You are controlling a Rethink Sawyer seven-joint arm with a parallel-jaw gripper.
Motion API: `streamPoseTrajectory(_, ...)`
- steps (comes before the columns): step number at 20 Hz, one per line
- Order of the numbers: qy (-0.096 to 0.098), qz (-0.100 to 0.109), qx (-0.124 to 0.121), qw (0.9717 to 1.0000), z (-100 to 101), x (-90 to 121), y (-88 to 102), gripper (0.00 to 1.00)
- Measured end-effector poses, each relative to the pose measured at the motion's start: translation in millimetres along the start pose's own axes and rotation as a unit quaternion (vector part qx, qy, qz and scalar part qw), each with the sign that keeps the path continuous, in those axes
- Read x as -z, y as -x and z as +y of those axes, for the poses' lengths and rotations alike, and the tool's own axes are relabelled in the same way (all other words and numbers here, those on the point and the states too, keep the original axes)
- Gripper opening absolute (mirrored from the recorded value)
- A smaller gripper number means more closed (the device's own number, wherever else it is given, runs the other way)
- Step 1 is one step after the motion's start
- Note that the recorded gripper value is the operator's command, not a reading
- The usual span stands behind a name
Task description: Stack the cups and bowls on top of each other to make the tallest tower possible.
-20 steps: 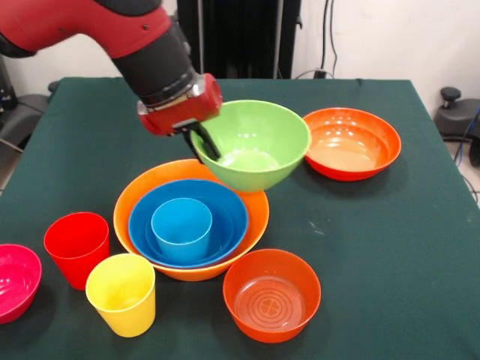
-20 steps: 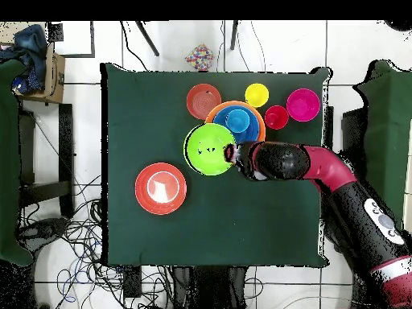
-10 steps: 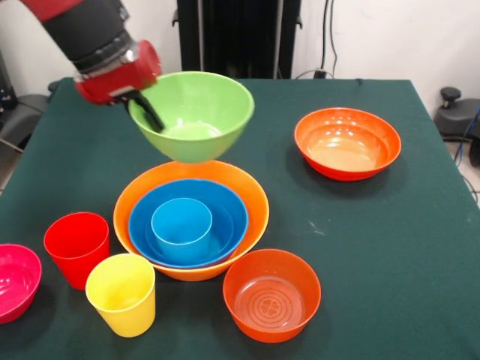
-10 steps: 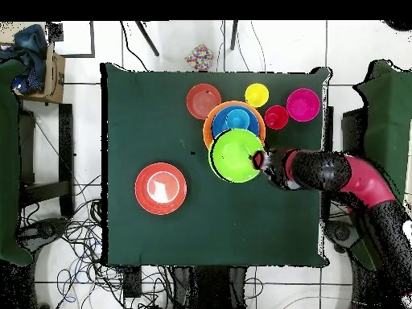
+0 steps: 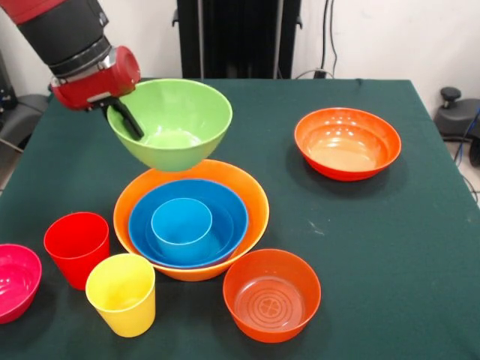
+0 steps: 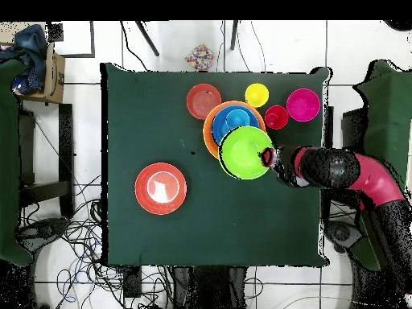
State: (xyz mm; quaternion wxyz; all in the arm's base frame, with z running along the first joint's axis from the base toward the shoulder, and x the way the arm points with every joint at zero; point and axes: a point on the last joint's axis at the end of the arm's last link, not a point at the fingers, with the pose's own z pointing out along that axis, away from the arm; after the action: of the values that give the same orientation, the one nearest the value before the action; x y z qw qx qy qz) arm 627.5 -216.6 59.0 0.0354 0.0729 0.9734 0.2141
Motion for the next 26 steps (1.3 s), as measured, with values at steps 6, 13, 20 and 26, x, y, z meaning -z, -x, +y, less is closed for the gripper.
streamPoseTrajectory(6,-0.003,0.0,0.009,1.0,4.5,-17.9,7.5,0.0)
streamPoseTrajectory(13,0.003,0.005,0.015,0.9999,12.1,-38.3,9.9,0.0)
streamPoseTrajectory(20,0.007,0.007,0.014,0.9998,12.6,-43.6,8.5,0.0)
streamPoseTrajectory(26,0.005,0.003,0.012,0.9999,9.2,-41.4,12.8,0.0)
